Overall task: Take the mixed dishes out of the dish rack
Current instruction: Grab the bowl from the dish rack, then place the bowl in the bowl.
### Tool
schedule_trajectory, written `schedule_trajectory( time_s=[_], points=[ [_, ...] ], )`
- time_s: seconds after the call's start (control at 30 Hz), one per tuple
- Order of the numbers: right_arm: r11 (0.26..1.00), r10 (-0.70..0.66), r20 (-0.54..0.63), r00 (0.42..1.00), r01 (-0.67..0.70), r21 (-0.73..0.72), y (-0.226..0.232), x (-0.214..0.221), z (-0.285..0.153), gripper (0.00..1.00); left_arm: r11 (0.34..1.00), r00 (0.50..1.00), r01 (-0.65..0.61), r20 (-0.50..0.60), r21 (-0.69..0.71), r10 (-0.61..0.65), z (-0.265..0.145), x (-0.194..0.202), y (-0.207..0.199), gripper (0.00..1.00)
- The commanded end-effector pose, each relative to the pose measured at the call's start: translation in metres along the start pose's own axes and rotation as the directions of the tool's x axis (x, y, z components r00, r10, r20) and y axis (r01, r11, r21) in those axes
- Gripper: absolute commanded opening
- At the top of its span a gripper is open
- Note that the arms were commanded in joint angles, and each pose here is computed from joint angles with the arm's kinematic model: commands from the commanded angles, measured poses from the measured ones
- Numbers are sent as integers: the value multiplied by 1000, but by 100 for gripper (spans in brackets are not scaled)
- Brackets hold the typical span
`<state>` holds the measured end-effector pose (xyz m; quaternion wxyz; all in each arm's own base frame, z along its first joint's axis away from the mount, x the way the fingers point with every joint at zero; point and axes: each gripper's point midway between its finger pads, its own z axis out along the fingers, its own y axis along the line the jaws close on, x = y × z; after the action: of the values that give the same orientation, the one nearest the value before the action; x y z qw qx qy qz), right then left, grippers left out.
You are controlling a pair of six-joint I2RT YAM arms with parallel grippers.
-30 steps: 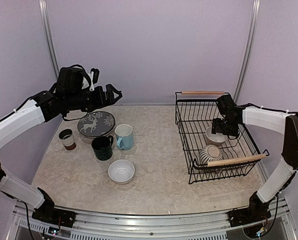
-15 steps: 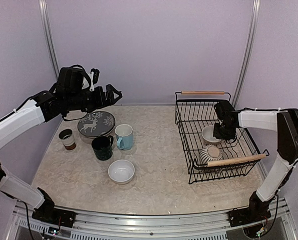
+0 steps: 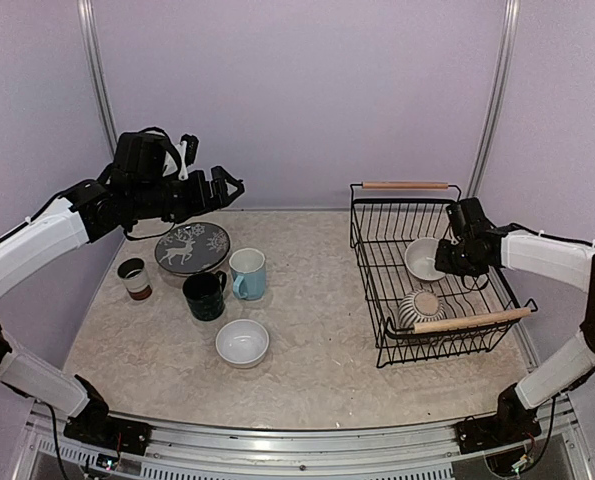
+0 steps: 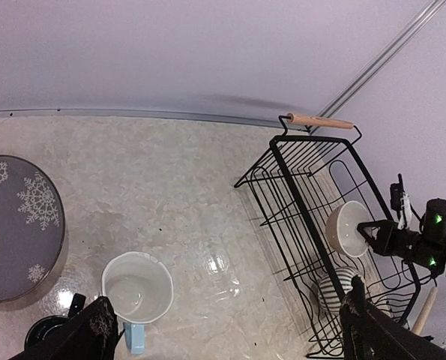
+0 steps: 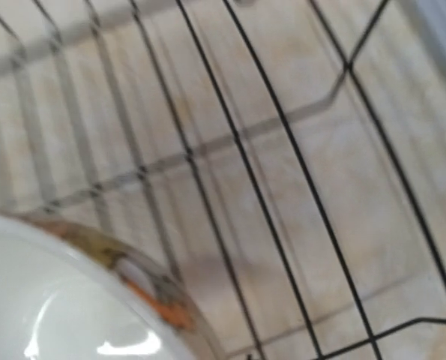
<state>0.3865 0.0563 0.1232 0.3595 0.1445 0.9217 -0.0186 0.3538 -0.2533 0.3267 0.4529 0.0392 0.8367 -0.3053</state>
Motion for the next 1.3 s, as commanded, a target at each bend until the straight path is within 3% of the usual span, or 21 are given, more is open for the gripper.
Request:
schedule_trajectory(
  time_s=[0.0,0.23,0.47,0.73,1.0,1.13,1.27],
  points=[
    [970,112,249,962,-51,-238,24,-61,-61,0,1000,1000,-1,-8,18,1,0,-2,-7,99],
    [799,155,395,906,121,-589,73,-86,-148,0,1000,1000,0,-12,15,0,2,-1,-7,99],
    [600,11,482,876,380,-704,163,-69,-209,0,1000,1000,-7,7,-7,7,-1,-5,-3,99],
    [470,-313,458,832,555,-686,275,9,-200,0,999,999,-8,34,-50,10,-3,-10,7,99],
    [342,-613,378,694,664,-665,363,111,-179,0,997,995,8,101,-73,-1,-19,-25,16,99],
    [252,-691,359,627,675,-693,384,157,-177,0,998,994,14,111,-61,-7,-23,-28,16,99],
    [224,-742,322,588,671,-707,390,181,-168,0,998,994,25,106,-57,-19,-22,-28,17,99]
  ],
)
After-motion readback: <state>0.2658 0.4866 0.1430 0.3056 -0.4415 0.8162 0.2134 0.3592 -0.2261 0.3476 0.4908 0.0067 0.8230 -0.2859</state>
